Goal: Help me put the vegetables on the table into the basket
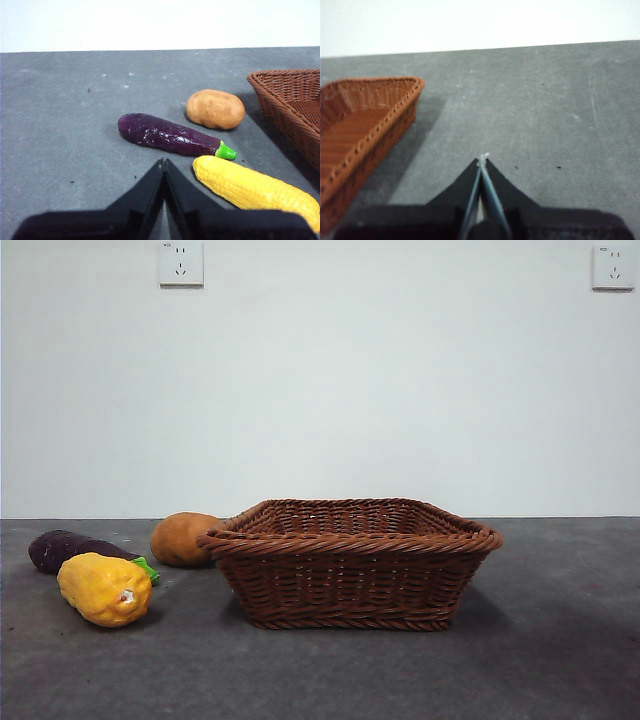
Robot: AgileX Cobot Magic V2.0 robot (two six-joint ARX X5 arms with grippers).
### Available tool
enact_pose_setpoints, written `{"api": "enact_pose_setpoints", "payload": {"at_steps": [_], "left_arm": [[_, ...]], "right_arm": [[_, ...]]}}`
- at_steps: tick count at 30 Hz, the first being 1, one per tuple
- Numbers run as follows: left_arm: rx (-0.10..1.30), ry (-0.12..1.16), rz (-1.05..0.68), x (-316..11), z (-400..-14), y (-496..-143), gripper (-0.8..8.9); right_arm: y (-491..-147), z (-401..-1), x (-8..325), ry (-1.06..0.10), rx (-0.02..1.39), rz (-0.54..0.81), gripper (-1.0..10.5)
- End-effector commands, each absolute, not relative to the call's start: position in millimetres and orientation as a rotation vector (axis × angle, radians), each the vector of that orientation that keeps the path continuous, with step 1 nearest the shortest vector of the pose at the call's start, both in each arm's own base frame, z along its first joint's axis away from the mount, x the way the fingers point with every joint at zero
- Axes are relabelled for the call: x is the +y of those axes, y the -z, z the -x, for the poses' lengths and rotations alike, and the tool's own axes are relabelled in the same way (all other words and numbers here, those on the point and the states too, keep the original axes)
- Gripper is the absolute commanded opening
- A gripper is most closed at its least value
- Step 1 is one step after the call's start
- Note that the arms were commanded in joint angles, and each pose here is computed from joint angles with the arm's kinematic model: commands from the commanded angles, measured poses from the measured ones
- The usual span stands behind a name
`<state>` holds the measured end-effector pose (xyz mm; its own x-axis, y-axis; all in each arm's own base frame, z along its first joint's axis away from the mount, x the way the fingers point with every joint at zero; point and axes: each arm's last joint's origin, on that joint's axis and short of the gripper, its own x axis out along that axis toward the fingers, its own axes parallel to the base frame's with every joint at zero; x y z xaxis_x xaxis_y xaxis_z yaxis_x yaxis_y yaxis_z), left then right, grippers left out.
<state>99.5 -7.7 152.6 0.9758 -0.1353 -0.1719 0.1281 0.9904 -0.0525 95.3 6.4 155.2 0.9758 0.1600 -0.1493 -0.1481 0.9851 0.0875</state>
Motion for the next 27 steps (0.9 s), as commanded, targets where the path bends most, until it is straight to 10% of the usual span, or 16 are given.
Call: {"api": "enact_pose_setpoints", "payload": {"at_steps": [1, 15, 27], "left_arm": [[0.173, 0.132, 0.069, -7.6, -99.7, -152.6, -0.04], [0.187, 0.201, 0.192, -9.6, -94.6, -215.9, -0.07], [0.333, 0.332, 0.205, -14.1, -101.3, -299.7, -0.06]], "right_arm": [[-155.0, -96.2, 6.6, -0.155, 0.138, -0.158, 0.0], [-213.1, -86.7, 7.0, -0.185, 0.047, -0.317, -0.1], [-307.1, -84.0, 9.8, -0.258, 0.291, -0.249, -0.1]]}}
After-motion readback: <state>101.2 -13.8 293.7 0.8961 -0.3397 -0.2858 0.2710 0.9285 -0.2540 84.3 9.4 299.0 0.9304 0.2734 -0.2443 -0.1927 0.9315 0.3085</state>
